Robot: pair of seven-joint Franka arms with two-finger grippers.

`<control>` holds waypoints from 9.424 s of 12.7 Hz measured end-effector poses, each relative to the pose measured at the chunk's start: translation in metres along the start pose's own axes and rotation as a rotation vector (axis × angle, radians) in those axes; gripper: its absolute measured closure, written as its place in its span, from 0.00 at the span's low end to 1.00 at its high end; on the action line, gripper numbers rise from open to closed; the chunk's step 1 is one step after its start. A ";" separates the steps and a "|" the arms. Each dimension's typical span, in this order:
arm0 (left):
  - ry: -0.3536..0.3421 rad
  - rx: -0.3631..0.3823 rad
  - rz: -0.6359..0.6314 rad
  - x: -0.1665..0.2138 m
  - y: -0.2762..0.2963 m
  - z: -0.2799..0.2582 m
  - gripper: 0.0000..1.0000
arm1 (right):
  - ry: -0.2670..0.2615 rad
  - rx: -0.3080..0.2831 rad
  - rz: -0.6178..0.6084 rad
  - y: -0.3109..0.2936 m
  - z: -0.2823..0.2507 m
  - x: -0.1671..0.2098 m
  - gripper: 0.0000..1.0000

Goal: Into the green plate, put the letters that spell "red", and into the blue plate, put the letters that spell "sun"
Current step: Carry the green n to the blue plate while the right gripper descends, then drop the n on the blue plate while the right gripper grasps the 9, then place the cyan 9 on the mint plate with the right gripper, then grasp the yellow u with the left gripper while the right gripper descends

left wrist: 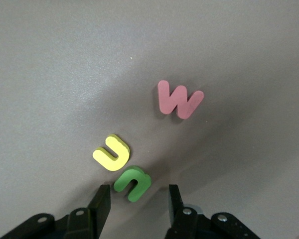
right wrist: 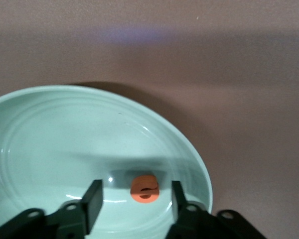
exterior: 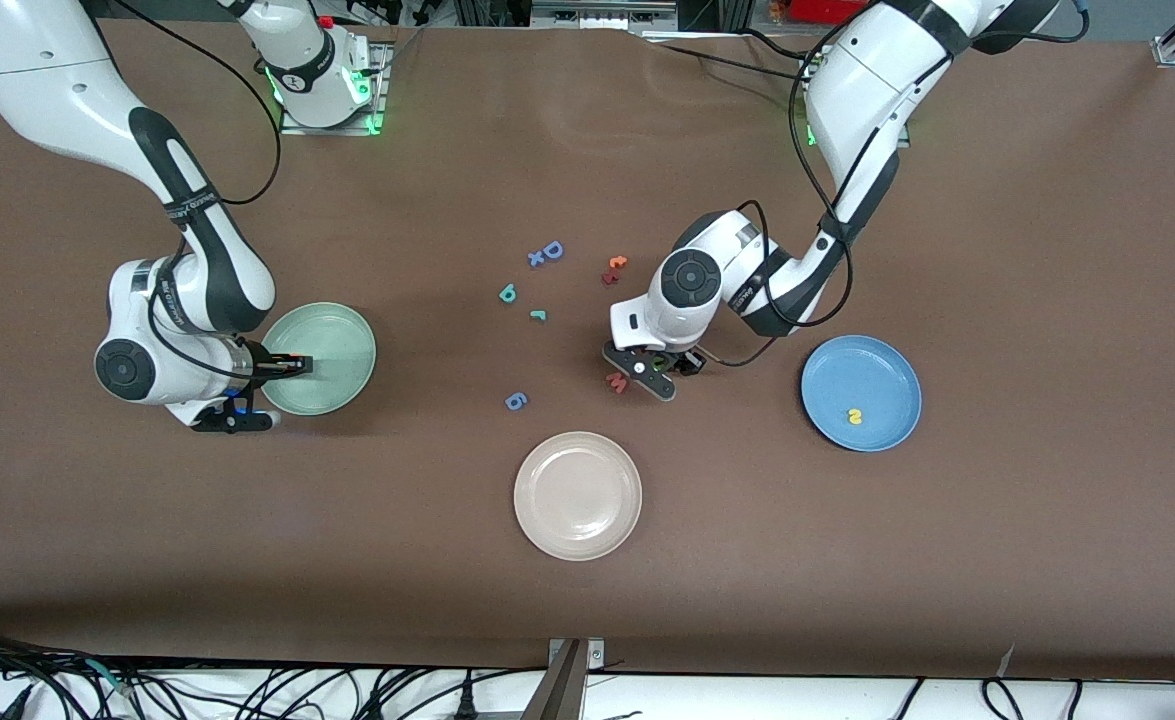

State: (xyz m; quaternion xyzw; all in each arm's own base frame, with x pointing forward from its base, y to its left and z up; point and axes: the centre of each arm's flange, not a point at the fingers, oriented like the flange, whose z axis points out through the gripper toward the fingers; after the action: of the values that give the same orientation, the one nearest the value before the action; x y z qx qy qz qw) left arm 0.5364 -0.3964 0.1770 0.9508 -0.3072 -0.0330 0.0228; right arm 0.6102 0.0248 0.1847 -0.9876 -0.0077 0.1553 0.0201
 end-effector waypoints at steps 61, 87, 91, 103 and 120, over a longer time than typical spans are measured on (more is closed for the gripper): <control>-0.147 0.180 0.263 -0.100 -0.210 -0.153 0.00 | 0.094 0.123 0.459 -0.331 0.074 -0.139 0.71; -0.159 0.078 0.192 -0.106 -0.189 -0.190 0.00 | -0.052 0.038 0.103 -0.045 0.003 -0.009 0.71; -0.161 0.070 0.199 -0.103 -0.185 -0.186 0.00 | -0.046 0.030 0.098 -0.044 0.002 -0.008 0.44; 0.072 -0.031 -0.042 -0.012 -0.053 -0.074 0.00 | -0.024 0.058 0.305 -0.192 -0.056 -0.051 0.15; 0.086 0.047 -0.057 0.019 -0.017 -0.003 0.45 | 0.104 0.165 0.417 -0.395 0.048 -0.109 0.34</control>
State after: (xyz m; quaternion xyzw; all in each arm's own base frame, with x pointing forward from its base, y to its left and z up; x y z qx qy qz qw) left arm 0.5619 -0.3936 0.1779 0.9600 -0.2794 0.0144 0.0125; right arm 0.4885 0.4191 0.1892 -0.9696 0.2101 0.1051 0.0686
